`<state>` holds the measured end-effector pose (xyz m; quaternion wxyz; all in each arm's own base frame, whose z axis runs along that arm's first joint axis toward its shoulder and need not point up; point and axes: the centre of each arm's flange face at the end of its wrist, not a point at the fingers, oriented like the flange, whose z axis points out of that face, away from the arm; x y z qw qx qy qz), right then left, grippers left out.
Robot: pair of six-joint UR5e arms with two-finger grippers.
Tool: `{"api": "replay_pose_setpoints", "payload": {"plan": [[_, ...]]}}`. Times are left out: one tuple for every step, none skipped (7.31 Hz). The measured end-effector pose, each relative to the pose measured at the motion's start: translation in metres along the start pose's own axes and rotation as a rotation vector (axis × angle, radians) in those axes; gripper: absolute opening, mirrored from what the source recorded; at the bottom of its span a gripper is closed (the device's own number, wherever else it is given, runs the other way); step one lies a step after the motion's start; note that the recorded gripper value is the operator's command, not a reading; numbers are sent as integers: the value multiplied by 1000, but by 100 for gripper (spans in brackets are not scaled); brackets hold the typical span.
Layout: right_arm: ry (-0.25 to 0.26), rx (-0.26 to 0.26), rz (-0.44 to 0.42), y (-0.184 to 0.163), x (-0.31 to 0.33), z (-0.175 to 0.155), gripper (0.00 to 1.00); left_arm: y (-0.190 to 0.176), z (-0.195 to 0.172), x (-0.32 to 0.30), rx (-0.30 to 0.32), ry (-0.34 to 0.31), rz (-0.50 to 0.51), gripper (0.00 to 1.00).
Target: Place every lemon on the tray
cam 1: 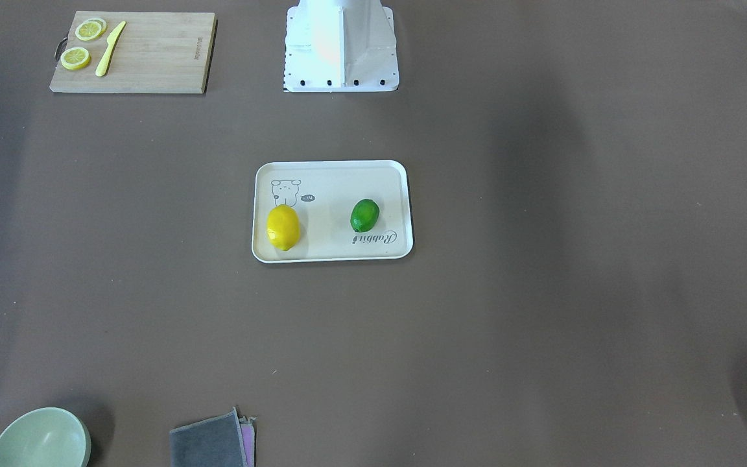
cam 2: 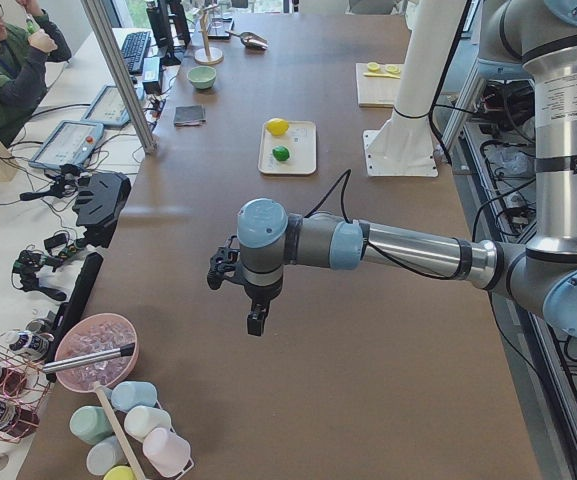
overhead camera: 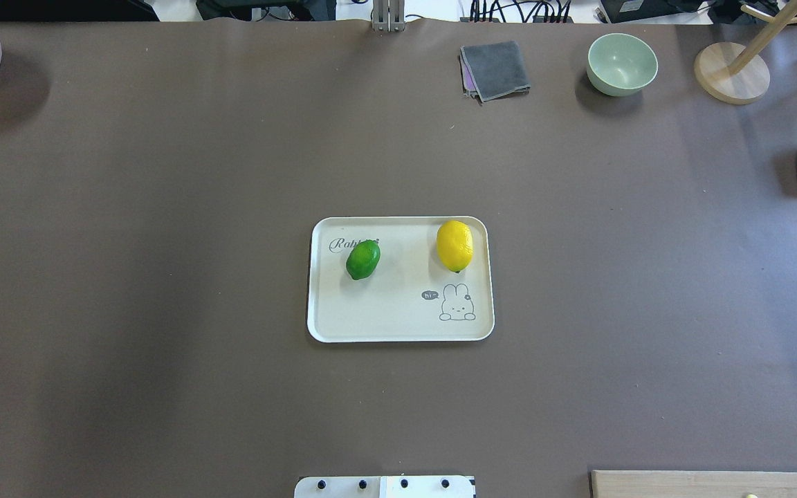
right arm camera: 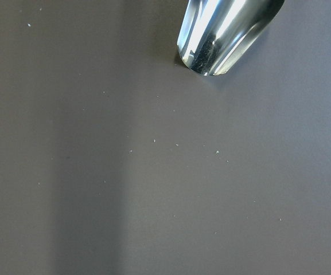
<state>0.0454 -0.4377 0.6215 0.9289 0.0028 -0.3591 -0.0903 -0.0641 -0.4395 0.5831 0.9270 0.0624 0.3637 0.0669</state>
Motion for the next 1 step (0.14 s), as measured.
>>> {"api": "replay_pose_setpoints", "payload": {"plan": [[0,0,-1,0,0,0,100,0,0,0,0,0,0,99]]}}
